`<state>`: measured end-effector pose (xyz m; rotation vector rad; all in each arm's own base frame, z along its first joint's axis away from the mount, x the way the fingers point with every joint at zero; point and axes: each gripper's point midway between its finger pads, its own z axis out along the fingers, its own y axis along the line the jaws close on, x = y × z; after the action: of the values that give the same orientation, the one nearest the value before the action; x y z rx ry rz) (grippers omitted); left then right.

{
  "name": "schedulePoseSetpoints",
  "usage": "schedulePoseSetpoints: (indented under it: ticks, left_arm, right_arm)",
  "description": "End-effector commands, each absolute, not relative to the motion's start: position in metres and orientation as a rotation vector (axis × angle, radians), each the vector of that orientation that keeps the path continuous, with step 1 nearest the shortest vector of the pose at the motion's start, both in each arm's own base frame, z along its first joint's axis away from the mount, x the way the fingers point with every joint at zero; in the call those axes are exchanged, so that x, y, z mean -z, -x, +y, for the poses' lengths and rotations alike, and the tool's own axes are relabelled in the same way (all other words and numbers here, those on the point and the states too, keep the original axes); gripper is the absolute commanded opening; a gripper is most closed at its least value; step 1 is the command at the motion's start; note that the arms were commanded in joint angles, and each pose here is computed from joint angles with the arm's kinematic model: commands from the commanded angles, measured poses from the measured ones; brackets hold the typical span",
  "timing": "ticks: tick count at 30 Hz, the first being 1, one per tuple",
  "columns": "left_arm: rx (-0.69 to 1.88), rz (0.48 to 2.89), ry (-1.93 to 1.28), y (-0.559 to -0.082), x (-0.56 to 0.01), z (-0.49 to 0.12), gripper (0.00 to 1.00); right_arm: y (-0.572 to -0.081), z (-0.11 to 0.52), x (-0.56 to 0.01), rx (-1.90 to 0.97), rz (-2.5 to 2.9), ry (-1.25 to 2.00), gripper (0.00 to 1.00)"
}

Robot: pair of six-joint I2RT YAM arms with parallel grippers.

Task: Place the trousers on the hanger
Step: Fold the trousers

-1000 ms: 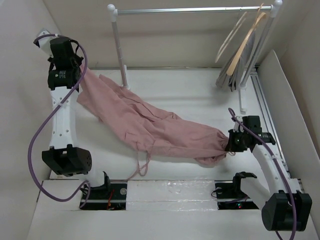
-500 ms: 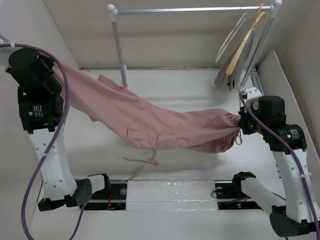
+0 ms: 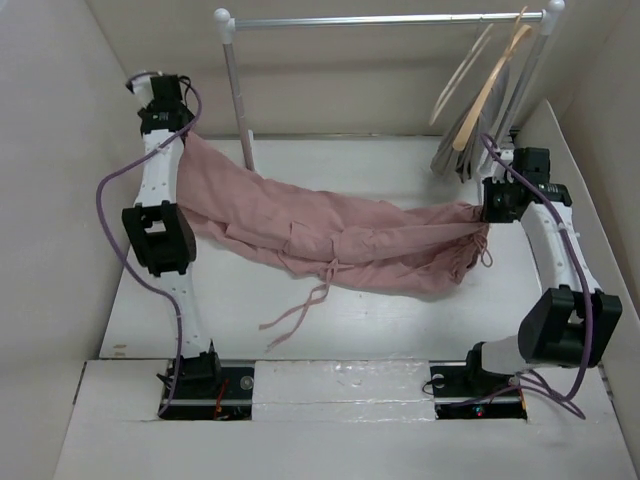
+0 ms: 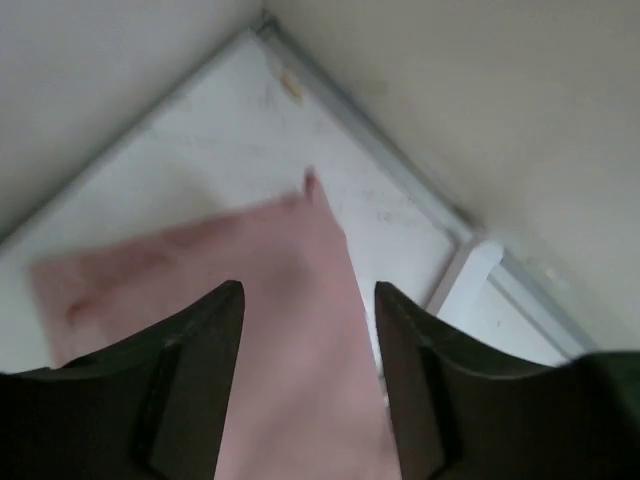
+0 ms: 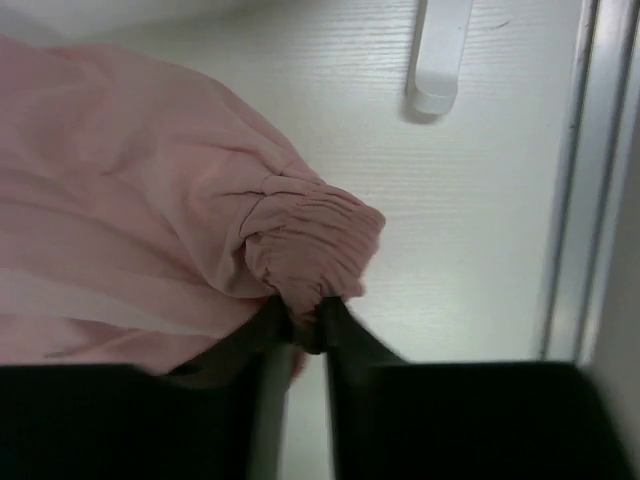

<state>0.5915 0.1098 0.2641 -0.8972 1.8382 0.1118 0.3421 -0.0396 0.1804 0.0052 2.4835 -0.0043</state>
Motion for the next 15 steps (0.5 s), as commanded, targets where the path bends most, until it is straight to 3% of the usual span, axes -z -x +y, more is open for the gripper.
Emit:
schedulePoseSetpoints:
  ticks: [1, 2, 3, 5, 6, 7, 9, 11, 12, 13, 15]
  left_arm:
    - [0.093, 1.840, 0.862, -0.592, -0.288, 0.091, 0.54]
    - [0.090, 1.894, 0.868, -0.589, -0.272, 0.088, 0.65]
    - [0.065, 1.977, 0.880, -0.576, -0.251, 0.086, 0.68]
    - [0.031, 2.040, 0.906, -0.554, -0.233, 0.085, 0.68]
    - [0.004, 2.124, 0.937, -0.532, -0.185, 0.082, 0.68]
    - [0.054, 2.042, 0.927, -0.511, -0.219, 0.076, 0.66]
    - [0.081, 1.985, 0.960, -0.460, -0.210, 0.073, 0.62]
    - [0.087, 1.952, 1.033, -0.426, -0.200, 0.074, 0.60]
    - [0.083, 1.963, 1.053, -0.399, -0.184, 0.070, 0.59]
    - [0.073, 1.964, 1.070, -0.388, -0.178, 0.070, 0.58]
    - [0.039, 2.003, 1.118, -0.363, -0.151, 0.072, 0.57]
  right_arm:
    - [-0.385, -0.028, -0.200, -0.139, 2.315, -0.041, 0.35]
    - [-0.385, -0.025, -0.197, -0.163, 2.323, -0.034, 0.53]
    - [-0.385, -0.017, -0.196, -0.182, 2.324, -0.002, 0.84]
    - [-0.372, -0.006, -0.199, -0.162, 2.326, 0.082, 0.96]
    - [-0.366, 0.010, -0.201, -0.165, 2.319, 0.147, 0.97]
    - [-0.352, 0.016, -0.213, -0.140, 2.282, 0.189, 0.97]
    - [-0.326, 0.031, -0.199, -0.153, 2.304, 0.248, 0.96]
    - [-0.294, 0.053, -0.189, -0.198, 2.281, 0.328, 0.87]
    - [-0.285, 0.060, -0.184, -0.220, 2.275, 0.347, 0.46]
    - [-0.275, 0.074, -0.180, -0.267, 2.264, 0.384, 0.26]
    - [-0.252, 0.089, -0.159, -0.333, 2.269, 0.441, 0.04]
